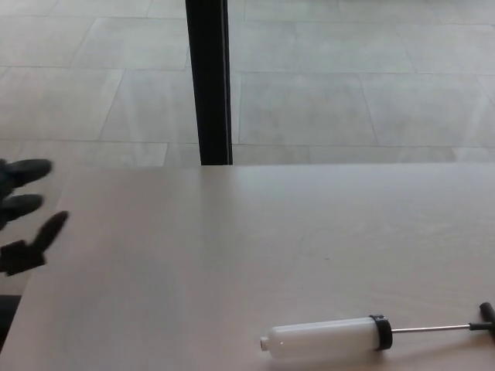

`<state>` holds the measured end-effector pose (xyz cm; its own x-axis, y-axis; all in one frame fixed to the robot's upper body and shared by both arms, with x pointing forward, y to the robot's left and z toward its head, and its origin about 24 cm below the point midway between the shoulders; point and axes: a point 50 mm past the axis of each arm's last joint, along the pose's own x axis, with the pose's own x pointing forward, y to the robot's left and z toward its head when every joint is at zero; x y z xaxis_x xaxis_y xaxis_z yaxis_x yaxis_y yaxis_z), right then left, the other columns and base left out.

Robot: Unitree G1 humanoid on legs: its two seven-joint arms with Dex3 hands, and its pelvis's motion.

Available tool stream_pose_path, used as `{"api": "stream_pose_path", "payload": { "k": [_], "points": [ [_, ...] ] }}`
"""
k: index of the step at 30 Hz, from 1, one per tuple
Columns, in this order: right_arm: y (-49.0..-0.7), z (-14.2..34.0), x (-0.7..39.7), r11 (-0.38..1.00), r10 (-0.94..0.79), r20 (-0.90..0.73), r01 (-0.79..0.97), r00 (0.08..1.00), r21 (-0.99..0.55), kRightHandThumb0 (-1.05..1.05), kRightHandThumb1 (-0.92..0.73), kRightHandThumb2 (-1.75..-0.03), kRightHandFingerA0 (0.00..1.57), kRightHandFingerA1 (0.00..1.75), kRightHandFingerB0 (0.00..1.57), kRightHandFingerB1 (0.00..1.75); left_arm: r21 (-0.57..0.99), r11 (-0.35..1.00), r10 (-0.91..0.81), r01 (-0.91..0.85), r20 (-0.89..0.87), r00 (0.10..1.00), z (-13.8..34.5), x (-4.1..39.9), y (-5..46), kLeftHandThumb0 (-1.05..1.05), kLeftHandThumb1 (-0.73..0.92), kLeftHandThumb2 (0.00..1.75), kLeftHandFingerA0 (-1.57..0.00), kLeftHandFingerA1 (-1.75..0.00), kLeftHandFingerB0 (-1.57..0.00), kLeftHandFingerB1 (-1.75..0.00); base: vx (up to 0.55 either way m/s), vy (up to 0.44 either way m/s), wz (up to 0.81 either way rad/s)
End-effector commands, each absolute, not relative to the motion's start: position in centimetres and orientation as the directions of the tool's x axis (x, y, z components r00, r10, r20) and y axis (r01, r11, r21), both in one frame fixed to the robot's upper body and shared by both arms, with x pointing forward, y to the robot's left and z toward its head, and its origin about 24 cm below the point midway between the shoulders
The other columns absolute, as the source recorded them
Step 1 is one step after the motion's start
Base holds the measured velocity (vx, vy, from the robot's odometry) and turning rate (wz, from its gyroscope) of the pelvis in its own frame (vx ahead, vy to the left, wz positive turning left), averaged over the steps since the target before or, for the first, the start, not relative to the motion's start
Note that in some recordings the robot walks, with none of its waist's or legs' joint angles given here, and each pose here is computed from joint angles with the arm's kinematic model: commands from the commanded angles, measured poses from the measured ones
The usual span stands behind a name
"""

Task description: The robot uses its left hand to lift the air pump kept on the middle of the desk and use the right hand to compress the handle

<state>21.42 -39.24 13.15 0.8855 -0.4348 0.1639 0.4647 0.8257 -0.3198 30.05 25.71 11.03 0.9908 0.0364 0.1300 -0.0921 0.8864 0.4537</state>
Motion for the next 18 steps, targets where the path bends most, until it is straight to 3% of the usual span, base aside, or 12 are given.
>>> {"api": "stream_pose_path", "payload": {
  "k": [1, 4, 5, 6, 7, 11, 12, 13, 14, 16, 17, 18],
  "points": [
    [-32.2, 12.6, 24.5, 0.901, -0.145, 0.121, 0.182, 0.982, -0.393, -0.78, -0.92, -0.72, 0.22, 0.4, 0.18, 0.32, 0.803, 0.581, -0.339, 0.135, 0.088, 0.937, 12.8, 31.2, 11.4, -0.7, 0.63, 0.59, -0.44, -0.56, -0.46, -0.48, 0.0, 0.0, 0.0],
    [-31.5, 12.3, 24.9, 0.892, -0.147, 0.123, 0.185, 0.982, -0.411, -0.77, -0.92, -0.73, 0.25, 0.43, 0.19, 0.33, 0.791, 0.578, -0.35, 0.201, 0.017, 0.937, 11.8, 31.2, 9.9, -0.69, 0.6, 0.6, -0.42, -0.55, -0.42, -0.45, 0.0, 0.0, 0.0],
    [-31.3, 12.3, 25.0, 0.89, -0.15, 0.124, 0.189, 0.981, -0.416, -0.77, -0.92, -0.72, 0.26, 0.43, 0.2, 0.33, 0.793, 0.575, -0.354, 0.203, 0.018, 0.935, 11.6, 31.2, 9.7, -0.71, 0.49, 0.92, -0.42, -0.64, -0.34, -0.55, 0.0, 0.0, 0.0],
    [-31.2, 12.2, 25.1, 0.893, -0.152, 0.122, 0.189, 0.981, -0.409, -0.77, -0.91, -0.72, 0.26, 0.44, 0.2, 0.33, 0.797, 0.566, -0.364, 0.209, 0.014, 0.931, 11.5, 31.1, 9.3, -0.71, 0.48, 0.92, -0.42, -0.66, -0.35, -0.56, 0.0, 0.0, 0.0],
    [-31.0, 12.2, 25.2, 0.894, -0.154, 0.123, 0.191, 0.98, -0.406, -0.76, -0.92, -0.73, 0.26, 0.44, 0.21, 0.34, 0.802, 0.558, -0.365, 0.213, 0.007, 0.931, 11.5, 31.2, 9.2, -0.7, 0.6, 0.6, -0.41, -0.62, -0.42, -0.49, 0.0, 0.0, 0.0],
    [-30.8, 12.4, 25.4, 0.902, -0.153, 0.129, 0.192, 0.98, -0.388, -0.77, -0.91, -0.71, 0.29, 0.47, 0.22, 0.34, 0.816, 0.53, -0.363, 0.231, -0.027, 0.931, 11.5, 31.4, 8.9, -0.7, 0.6, 0.6, -0.38, -0.6, -0.38, -0.48, 0.0, 0.0, 0.0],
    [-30.7, 12.4, 25.5, 0.905, -0.152, 0.13, 0.191, 0.98, -0.381, -0.76, -0.92, -0.71, 0.29, 0.48, 0.23, 0.35, 0.823, 0.516, -0.362, 0.237, -0.041, 0.931, 11.5, 31.4, 9.0, -0.74, 0.52, 0.95, -0.38, -0.65, -0.29, -0.55, 0.0, 0.0, 0.0],
    [-30.6, 12.5, 25.5, 0.909, -0.151, 0.134, 0.191, 0.979, -0.37, -0.73, -0.92, -0.7, 0.3, 0.5, 0.25, 0.37, 0.839, 0.486, -0.359, 0.245, -0.064, 0.931, 11.6, 31.6, 9.0, -0.77, 0.54, 0.97, -0.36, -0.64, -0.28, -0.53, 0.0, 0.0, 0.0],
    [-30.5, 12.5, 25.5, 0.91, -0.154, 0.14, 0.196, 0.978, -0.366, -0.72, -0.92, -0.71, 0.31, 0.51, 0.26, 0.38, 0.86, 0.446, -0.357, 0.247, -0.082, 0.93, 11.7, 31.7, 8.9, -0.78, 0.67, 0.63, -0.36, -0.61, -0.34, -0.45, 0.0, 0.0, 0.0],
    [-30.5, 12.6, 25.5, 0.908, -0.158, 0.143, 0.201, 0.977, -0.368, -0.73, -0.92, -0.7, 0.35, 0.51, 0.29, 0.38, 0.896, 0.383, -0.363, 0.225, -0.079, 0.929, 11.7, 31.8, 8.9, -0.77, 0.7, 0.61, -0.35, -0.6, -0.38, -0.45, 0.0, 0.0, 0.0],
    [-30.6, 12.6, 25.5, 0.912, -0.16, 0.144, 0.202, 0.977, -0.357, -0.71, -0.77, -1.15, 0.34, 0.61, 0.17, 0.48, 0.908, 0.359, -0.37, 0.216, -0.074, 0.926, 11.7, 31.7, 9.0, -0.82, 0.57, 0.99, -0.34, -0.65, -0.31, -0.54, 0.0, 0.0, 0.0],
    [-30.6, 12.7, 25.5, 0.913, -0.162, 0.146, 0.205, 0.976, -0.352, -0.69, -0.77, -1.15, 0.35, 0.62, 0.18, 0.49, 0.914, 0.344, -0.369, 0.216, -0.08, 0.926, 11.7, 31.7, 9.0, -0.83, 0.57, 0.99, -0.3, -0.63, -0.3, -0.53, 0.0, 0.0, 0.0]
  ]
}}
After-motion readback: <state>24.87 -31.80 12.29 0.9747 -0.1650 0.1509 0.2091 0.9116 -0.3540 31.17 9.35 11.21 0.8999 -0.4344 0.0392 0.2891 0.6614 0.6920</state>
